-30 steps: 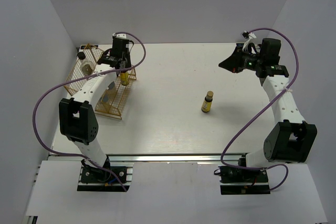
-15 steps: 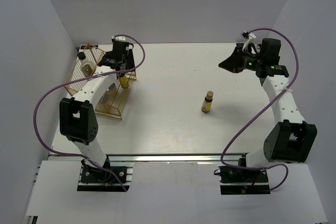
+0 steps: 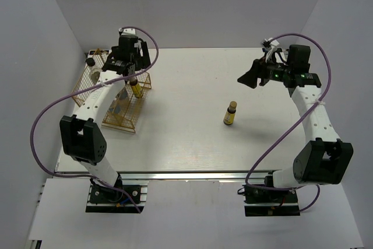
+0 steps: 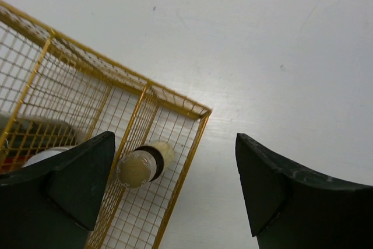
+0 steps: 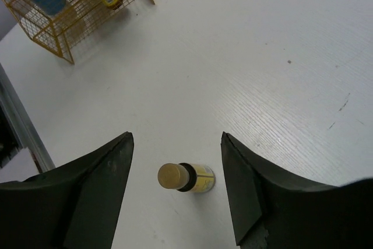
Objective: Organize the condiment bottles
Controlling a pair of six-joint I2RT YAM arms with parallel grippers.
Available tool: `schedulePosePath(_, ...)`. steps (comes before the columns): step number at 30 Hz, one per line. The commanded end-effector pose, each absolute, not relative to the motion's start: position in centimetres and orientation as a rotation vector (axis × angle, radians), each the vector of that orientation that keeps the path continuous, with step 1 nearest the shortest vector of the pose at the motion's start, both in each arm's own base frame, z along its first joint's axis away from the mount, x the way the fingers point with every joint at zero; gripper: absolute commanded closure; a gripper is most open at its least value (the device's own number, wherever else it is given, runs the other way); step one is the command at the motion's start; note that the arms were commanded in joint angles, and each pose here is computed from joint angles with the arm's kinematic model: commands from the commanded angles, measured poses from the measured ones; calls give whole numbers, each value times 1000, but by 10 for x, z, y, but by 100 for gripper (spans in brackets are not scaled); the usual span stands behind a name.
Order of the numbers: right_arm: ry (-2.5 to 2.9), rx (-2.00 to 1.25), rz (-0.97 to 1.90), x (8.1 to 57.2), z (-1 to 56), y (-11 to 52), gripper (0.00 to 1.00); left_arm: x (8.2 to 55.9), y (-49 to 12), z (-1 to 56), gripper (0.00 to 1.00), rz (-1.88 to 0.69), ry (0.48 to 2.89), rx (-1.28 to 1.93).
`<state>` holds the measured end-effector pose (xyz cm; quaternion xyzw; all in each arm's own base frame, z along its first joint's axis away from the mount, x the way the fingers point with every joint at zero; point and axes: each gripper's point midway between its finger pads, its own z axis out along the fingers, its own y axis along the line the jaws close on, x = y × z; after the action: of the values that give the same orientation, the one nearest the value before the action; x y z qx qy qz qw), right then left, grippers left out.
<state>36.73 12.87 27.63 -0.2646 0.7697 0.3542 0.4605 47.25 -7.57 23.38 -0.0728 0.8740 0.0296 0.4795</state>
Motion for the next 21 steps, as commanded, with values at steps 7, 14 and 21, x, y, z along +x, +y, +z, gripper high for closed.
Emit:
schedulePosePath(7, 1792, -1033, 701, 324, 279, 159, 25, 449, -85, 363, 10, -120, 1874, -156)
schedulePosePath(14, 1949, -981, 515, 326, 234, 153, 26, 405, -107, 388, 67, -343, 1796, -97)
schedulePosePath(21, 2073, -951, 472, 333, 199, 145, 26, 368, -108, 390, 33, -416, 1782, -86)
